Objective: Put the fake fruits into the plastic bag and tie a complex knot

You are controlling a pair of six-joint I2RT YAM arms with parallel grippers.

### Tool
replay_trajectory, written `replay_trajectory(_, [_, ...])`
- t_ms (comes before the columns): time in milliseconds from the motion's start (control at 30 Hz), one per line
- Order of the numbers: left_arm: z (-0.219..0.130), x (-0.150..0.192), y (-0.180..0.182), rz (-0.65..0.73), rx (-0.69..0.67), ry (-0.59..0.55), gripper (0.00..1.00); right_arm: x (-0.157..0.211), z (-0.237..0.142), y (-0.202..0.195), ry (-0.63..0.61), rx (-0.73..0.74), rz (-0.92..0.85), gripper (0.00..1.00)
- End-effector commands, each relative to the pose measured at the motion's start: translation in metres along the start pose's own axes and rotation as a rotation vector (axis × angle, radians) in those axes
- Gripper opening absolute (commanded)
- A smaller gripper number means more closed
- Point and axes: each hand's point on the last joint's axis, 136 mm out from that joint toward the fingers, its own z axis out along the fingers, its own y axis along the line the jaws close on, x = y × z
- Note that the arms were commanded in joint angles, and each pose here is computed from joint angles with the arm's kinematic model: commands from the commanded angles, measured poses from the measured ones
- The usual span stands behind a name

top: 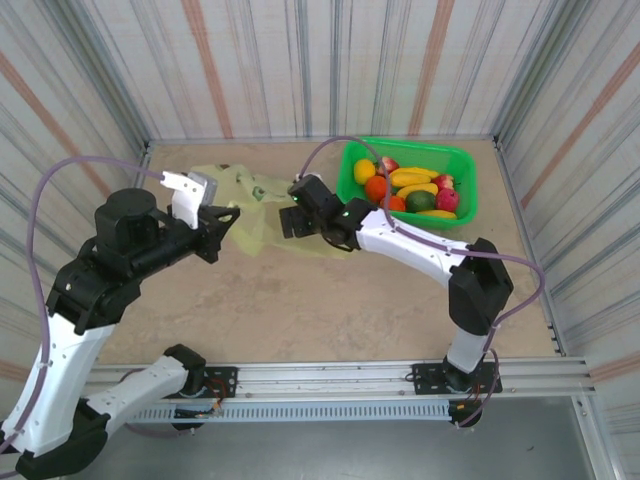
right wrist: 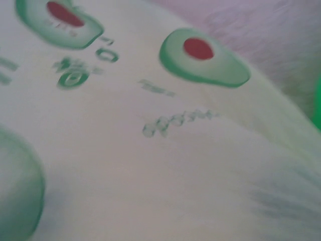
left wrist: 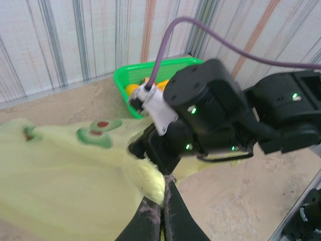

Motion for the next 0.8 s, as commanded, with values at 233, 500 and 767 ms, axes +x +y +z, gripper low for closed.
replay_trajectory(233, [0.0, -0.001, 0.001, -0.029, -0.004, 0.003, 0.0, -0.012, -0.034, 0.039, -0.036, -0.244, -0.124, 0.98])
replay_trajectory(500, [0.034, -0.004, 0.0, -0.104, 0.039, 0.007, 0.0, 0.003, -0.063, 0.077, 0.037, -0.463, -0.143, 0.72])
replay_trajectory(767, [0.053, 0.011, 0.012, -0.172, 0.0, 0.064, 0.0, 0.0, -0.107, 0.058, -0.028, -0.557, -0.035, 0.77])
